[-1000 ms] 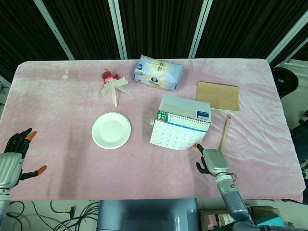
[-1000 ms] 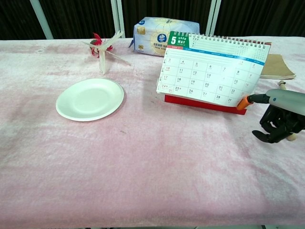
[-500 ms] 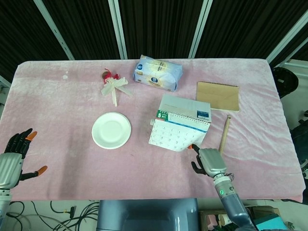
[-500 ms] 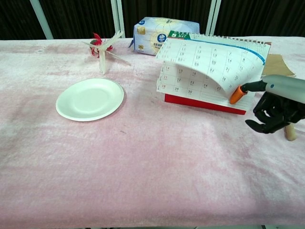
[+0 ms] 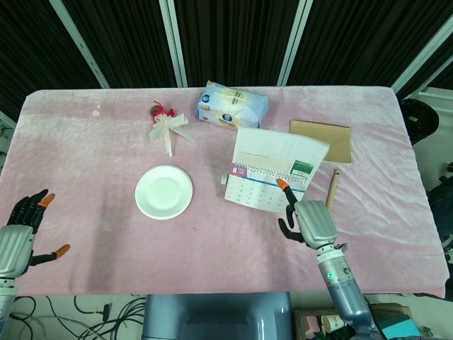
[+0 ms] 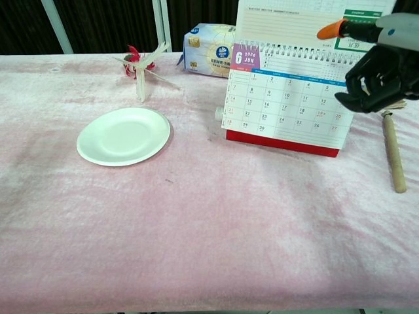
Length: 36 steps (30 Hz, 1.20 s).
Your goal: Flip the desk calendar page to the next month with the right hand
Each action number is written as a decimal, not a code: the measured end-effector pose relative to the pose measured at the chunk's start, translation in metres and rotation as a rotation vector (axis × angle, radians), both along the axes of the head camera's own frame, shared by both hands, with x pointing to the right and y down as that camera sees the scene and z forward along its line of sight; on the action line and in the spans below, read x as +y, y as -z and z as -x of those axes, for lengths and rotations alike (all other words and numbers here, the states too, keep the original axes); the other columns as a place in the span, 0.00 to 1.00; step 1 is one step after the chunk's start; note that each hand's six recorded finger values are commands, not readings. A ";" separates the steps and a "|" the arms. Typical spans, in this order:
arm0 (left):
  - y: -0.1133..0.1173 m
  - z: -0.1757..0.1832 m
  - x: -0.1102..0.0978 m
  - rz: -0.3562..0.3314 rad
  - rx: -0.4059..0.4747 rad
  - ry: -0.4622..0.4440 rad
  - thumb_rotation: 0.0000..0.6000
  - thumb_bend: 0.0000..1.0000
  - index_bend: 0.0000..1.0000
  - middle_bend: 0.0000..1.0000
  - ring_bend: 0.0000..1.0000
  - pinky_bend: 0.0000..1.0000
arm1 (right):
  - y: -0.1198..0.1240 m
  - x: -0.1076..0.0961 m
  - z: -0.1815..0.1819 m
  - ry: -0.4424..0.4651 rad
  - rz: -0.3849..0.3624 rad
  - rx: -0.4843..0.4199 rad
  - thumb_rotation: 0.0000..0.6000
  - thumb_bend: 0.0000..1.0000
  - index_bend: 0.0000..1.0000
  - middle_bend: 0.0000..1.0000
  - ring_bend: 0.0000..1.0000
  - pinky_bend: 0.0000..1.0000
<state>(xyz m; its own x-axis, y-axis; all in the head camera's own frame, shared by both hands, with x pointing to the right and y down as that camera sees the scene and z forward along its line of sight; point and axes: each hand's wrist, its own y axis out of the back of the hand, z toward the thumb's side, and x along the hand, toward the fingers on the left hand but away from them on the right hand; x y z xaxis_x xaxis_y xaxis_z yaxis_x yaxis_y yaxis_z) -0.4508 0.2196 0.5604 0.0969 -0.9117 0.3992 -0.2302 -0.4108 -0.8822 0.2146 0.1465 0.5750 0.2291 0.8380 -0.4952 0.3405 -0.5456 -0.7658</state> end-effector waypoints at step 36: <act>-0.001 0.001 -0.001 0.010 -0.005 0.010 1.00 0.00 0.00 0.00 0.00 0.00 | -0.037 -0.062 -0.016 0.158 0.119 0.323 1.00 0.01 0.00 0.17 0.14 0.09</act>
<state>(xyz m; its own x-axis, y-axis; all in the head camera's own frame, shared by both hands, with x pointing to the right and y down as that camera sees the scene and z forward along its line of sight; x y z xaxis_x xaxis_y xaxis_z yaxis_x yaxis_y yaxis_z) -0.4521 0.2189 0.5618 0.0861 -0.9087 0.4085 -0.2295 -0.4171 -0.8794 0.2302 0.0845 0.6119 0.1666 0.7370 -0.6550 -0.0037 -0.6639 -0.7479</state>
